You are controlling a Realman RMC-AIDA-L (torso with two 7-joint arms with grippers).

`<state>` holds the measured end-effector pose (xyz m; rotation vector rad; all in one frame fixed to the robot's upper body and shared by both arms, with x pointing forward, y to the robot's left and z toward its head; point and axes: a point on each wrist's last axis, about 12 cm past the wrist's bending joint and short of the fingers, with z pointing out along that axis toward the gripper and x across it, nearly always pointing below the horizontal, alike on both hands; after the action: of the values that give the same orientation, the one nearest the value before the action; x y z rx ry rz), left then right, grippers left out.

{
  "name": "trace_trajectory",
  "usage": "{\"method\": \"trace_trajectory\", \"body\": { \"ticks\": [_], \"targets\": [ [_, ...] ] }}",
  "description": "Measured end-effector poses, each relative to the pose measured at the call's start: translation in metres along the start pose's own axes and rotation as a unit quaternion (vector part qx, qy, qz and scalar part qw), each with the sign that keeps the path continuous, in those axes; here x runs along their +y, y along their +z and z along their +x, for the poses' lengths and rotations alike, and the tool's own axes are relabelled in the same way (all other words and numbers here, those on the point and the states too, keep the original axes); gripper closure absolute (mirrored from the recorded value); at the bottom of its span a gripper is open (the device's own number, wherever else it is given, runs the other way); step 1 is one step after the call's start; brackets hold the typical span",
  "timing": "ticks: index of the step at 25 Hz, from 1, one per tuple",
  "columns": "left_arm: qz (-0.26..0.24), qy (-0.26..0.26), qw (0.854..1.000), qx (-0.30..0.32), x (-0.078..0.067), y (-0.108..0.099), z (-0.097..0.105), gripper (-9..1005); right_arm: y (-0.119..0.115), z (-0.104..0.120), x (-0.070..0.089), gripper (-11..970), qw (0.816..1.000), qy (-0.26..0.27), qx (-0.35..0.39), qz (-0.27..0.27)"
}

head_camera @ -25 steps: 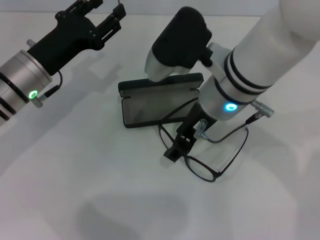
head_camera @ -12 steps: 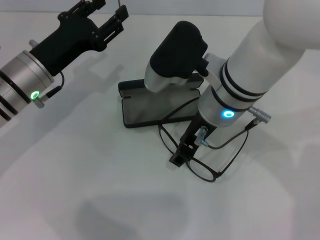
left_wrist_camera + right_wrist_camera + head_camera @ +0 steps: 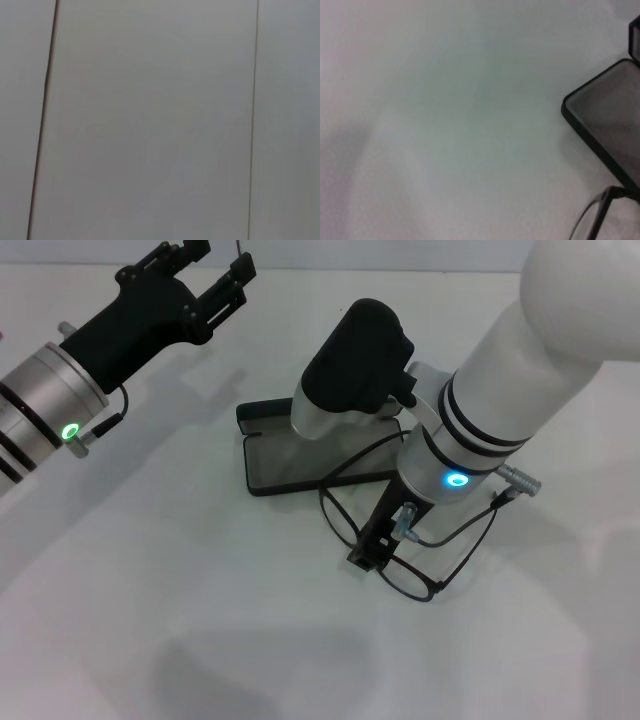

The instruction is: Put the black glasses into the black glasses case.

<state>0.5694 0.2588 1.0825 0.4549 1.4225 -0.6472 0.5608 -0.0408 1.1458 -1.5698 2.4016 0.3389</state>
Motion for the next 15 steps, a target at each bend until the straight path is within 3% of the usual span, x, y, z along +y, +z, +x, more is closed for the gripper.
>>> {"method": "trace_trajectory", "body": {
  "ticks": [5, 15],
  "targets": [
    [0.001, 0.0, 1.0, 0.003, -0.0003, 0.0007, 0.0005, 359, 0.0024, 0.0033, -0.0009, 675, 1.0, 0.003, 0.006, 0.0],
    [0.007, 0.002, 1.0, 0.004, -0.0019, 0.004, 0.0001, 360, 0.0043, 0.0089, -0.0046, 692, 1.0, 0.0, 0.02, 0.003]
  ]
}}
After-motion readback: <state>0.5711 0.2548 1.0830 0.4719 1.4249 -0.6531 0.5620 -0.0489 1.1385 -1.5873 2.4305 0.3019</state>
